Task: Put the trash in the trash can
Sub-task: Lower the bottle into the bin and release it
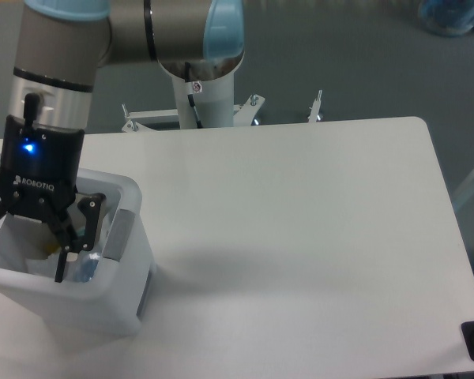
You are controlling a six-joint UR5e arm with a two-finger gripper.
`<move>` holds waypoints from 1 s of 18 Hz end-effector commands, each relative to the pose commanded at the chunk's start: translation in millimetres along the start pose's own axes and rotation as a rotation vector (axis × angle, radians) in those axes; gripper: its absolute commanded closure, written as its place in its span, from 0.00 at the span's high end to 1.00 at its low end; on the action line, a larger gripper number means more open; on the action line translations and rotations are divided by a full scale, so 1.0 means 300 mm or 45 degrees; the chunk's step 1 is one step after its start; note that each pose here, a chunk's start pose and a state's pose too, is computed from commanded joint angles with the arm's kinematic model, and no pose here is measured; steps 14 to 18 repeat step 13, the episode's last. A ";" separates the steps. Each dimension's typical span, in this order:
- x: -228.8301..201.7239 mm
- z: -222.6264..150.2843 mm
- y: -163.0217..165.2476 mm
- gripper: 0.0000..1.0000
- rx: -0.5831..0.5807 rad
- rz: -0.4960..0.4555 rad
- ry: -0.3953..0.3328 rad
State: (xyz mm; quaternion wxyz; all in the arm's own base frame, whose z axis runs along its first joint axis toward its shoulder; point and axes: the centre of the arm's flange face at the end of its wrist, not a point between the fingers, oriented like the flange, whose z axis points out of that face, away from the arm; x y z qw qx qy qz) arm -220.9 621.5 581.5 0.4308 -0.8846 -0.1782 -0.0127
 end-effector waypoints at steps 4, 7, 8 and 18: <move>-0.295 -0.098 0.011 1.00 0.026 -0.110 -0.133; -0.421 -0.175 -0.035 1.00 0.079 -0.141 -0.206; -0.452 -0.186 -0.036 1.00 0.081 -0.135 -0.222; -0.560 -0.221 -0.026 1.00 0.067 -0.024 -0.282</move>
